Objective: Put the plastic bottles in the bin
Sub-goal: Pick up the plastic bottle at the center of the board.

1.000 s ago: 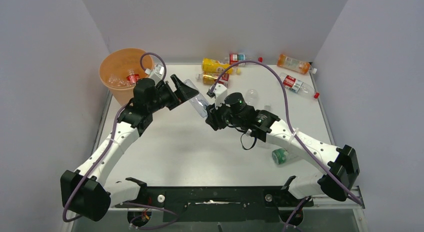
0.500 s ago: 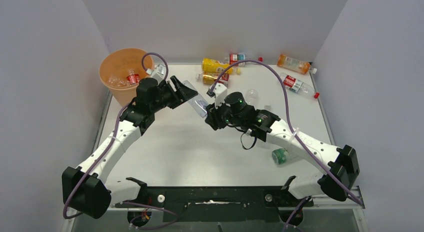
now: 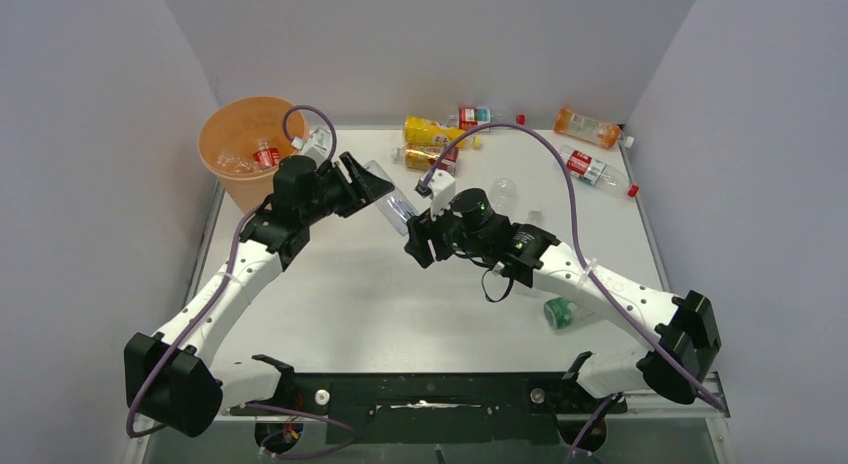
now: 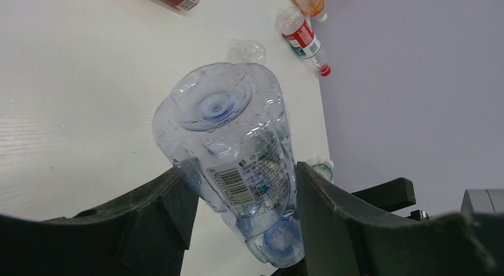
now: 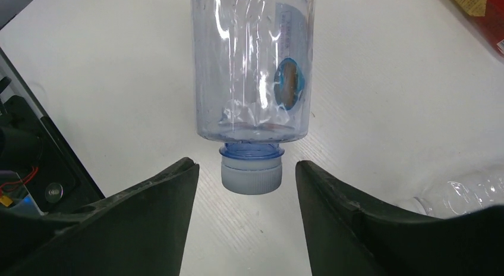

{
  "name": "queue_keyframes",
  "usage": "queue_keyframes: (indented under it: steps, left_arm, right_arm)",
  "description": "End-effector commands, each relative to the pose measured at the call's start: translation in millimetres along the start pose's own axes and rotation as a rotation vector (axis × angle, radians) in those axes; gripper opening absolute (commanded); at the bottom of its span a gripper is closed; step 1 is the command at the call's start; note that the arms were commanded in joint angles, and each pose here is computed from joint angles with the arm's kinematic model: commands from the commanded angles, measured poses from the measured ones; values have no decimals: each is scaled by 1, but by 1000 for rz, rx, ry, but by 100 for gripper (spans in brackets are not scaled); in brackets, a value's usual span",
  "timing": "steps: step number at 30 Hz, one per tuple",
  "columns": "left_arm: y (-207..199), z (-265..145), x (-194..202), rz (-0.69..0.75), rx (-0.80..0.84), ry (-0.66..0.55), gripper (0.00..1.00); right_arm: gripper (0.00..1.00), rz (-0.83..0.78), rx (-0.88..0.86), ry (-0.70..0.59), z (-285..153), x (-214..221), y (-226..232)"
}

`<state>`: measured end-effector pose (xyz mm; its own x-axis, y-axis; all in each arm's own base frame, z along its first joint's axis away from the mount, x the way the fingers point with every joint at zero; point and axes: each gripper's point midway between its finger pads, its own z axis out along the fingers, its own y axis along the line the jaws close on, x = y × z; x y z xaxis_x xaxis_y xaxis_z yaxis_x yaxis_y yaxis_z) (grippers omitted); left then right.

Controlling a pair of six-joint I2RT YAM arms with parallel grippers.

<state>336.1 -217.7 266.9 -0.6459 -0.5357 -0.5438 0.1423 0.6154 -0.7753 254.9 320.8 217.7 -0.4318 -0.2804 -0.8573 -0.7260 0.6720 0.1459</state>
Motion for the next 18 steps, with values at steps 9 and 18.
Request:
queue_keyframes:
  steps: [9, 18]
  left_arm:
    - [-20, 1, -23, 65, 32, -77, 34]
    - [-19, 0, -34, 112, -16, -106, 34]
  right_arm:
    - [71, 10, -47, -103, -8, -20, 11]
    - [81, 3, -41, -97, -14, -18, 9]
